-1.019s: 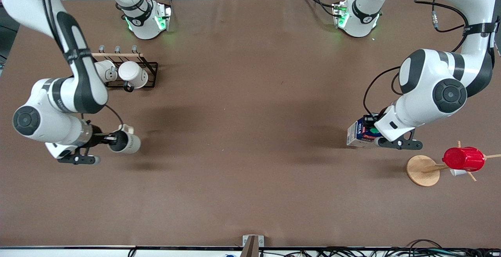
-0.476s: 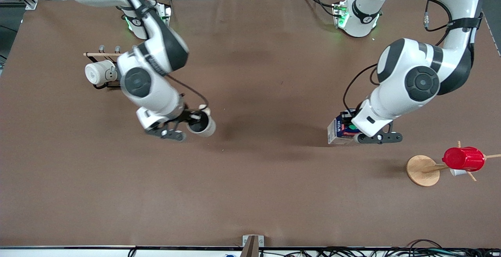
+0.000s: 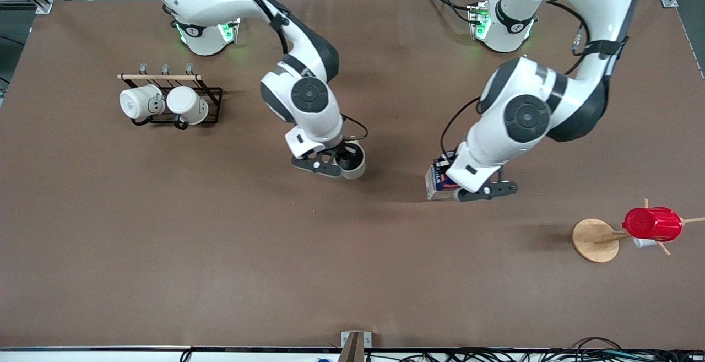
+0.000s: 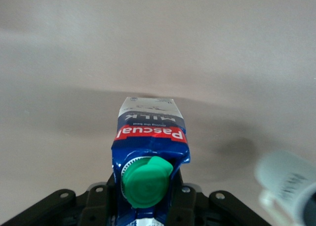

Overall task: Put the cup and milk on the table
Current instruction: 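Carry the mug and milk toward the table center with both grippers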

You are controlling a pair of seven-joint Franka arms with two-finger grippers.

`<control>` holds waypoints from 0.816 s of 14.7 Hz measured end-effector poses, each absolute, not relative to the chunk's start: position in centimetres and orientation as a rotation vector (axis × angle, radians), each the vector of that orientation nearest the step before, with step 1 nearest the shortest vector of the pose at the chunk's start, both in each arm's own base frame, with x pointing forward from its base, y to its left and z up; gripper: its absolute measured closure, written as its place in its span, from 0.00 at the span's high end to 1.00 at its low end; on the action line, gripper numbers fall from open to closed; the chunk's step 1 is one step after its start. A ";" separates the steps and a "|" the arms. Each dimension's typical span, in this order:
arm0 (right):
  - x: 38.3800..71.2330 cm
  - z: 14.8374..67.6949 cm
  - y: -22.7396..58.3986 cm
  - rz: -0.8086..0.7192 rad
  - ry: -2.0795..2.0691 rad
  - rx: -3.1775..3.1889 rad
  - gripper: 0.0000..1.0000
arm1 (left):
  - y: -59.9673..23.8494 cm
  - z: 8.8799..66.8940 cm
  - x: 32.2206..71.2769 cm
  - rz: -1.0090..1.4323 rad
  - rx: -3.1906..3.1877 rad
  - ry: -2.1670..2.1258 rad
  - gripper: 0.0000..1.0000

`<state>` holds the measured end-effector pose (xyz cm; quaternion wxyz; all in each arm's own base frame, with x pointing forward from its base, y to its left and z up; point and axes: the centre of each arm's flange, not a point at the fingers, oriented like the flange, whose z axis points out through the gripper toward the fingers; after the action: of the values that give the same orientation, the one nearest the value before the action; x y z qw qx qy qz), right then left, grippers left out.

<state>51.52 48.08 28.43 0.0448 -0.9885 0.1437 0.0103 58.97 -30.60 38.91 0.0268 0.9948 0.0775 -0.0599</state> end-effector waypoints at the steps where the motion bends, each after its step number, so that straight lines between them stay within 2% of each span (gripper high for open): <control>1: 51.3 27.3 49.0 0.007 0.441 -3.004 0.04 | -32.0 38.4 58.7 -0.195 3.070 0.262 0.41; 4: 51.2 24.8 49.7 -0.037 0.440 -3.005 0.04 | -35.7 37.1 58.2 -0.210 3.057 0.325 0.41; 7: 51.5 24.5 49.6 -0.055 0.427 -3.015 0.10 | -37.9 36.2 58.2 -0.187 3.031 0.369 0.41; 8: 51.5 24.5 49.6 -0.073 0.412 -3.022 0.22 | -38.2 35.9 58.3 -0.179 3.023 0.381 0.41; 12: 51.7 25.1 49.7 -0.114 0.381 -3.040 0.59 | -39.4 34.8 58.1 -0.168 3.007 0.404 0.41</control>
<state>51.72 49.70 25.14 0.0379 -0.9908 0.1243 -0.0372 58.11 -39.36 34.76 0.0516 0.9883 0.1328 -0.0553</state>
